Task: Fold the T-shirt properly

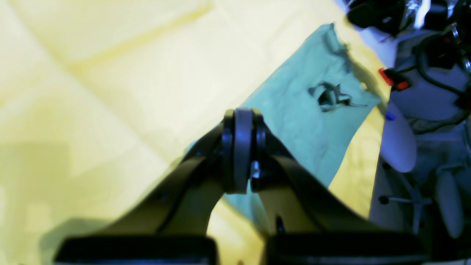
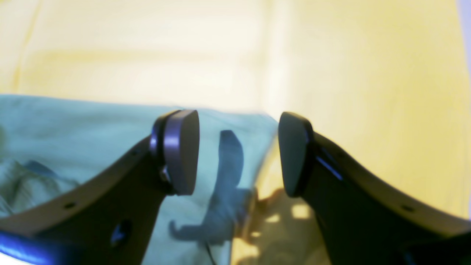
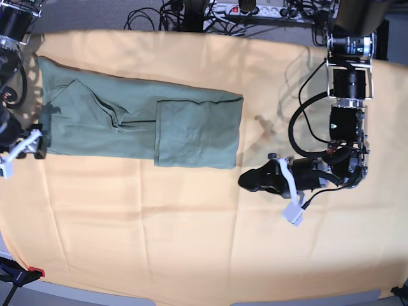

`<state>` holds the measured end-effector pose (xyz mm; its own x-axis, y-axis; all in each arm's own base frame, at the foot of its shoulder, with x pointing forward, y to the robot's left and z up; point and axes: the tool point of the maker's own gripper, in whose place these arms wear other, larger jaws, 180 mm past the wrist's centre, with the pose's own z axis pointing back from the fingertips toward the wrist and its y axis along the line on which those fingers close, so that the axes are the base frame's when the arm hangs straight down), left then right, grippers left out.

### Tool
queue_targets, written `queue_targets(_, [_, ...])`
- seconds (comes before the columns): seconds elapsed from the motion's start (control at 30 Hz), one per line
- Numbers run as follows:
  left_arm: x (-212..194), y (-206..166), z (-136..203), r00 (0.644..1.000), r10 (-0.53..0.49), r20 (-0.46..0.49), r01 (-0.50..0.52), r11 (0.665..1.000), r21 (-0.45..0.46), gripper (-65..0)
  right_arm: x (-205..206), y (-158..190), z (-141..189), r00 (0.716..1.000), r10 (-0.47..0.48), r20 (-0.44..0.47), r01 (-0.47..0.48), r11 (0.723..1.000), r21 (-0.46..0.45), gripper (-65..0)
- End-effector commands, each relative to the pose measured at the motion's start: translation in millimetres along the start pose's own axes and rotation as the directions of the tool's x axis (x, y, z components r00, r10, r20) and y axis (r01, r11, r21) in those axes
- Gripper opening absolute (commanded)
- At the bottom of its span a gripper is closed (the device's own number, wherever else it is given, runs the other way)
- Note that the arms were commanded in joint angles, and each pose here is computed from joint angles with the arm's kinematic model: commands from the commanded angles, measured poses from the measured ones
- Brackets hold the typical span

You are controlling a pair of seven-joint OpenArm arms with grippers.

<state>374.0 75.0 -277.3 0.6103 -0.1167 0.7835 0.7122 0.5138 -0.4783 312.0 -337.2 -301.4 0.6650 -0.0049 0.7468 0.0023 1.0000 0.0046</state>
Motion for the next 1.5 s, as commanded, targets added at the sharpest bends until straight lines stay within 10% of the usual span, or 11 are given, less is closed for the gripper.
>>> queue_targets(0.0, [23, 0, 11, 0.998, -0.044, 0.049, 0.044, 0.999, 0.004, -65.0, 9, -14, 11, 0.999, -0.012, 0.035, 0.012, 1.0, -0.023, -28.5])
queue_targets(0.23, [21, 18, 39, 0.998, -0.061, 0.018, 0.059, 0.995, 0.078, -65.0, -46, -58, 37, 0.974, -0.225, -0.027, 0.223, 0.972, -0.068, -24.2])
queue_targets(0.47, [20, 22, 45, 0.998, -0.062, 0.012, 0.061, 0.994, 0.09, -65.0, -92, -40, 29, 0.906, -0.399, -0.14, 0.417, 0.898, 0.138, -24.3])
queue_targets(0.83, [26, 15, 45, 0.997, -0.05, 0.05, 0.047, 0.997, 0.053, -65.0, -133, 27, 10, 0.908, -0.225, -0.353, 0.347, 0.877, 0.334, -24.3])
queue_targets(1.23, [27, 15, 45, 0.997, -0.051, 0.056, 0.048, 0.997, 0.053, -65.0, -117, 79, 19, 0.924, -0.184, -0.334, 0.352, 0.747, 0.564, -25.1])
queue_targets(1.33, [28, 15, 45, 0.997, -0.051, 0.057, 0.048, 0.997, 0.053, -65.0, -117, 78, 19, 0.925, -0.183, -0.333, 0.351, 0.748, 0.563, -33.1])
queue_targets(1.47, [28, 15, 45, 0.997, -0.051, 0.056, 0.048, 0.997, 0.053, -65.0, -110, 75, 18, 0.931, -0.18, -0.318, 0.338, 0.754, 0.563, -65.0])
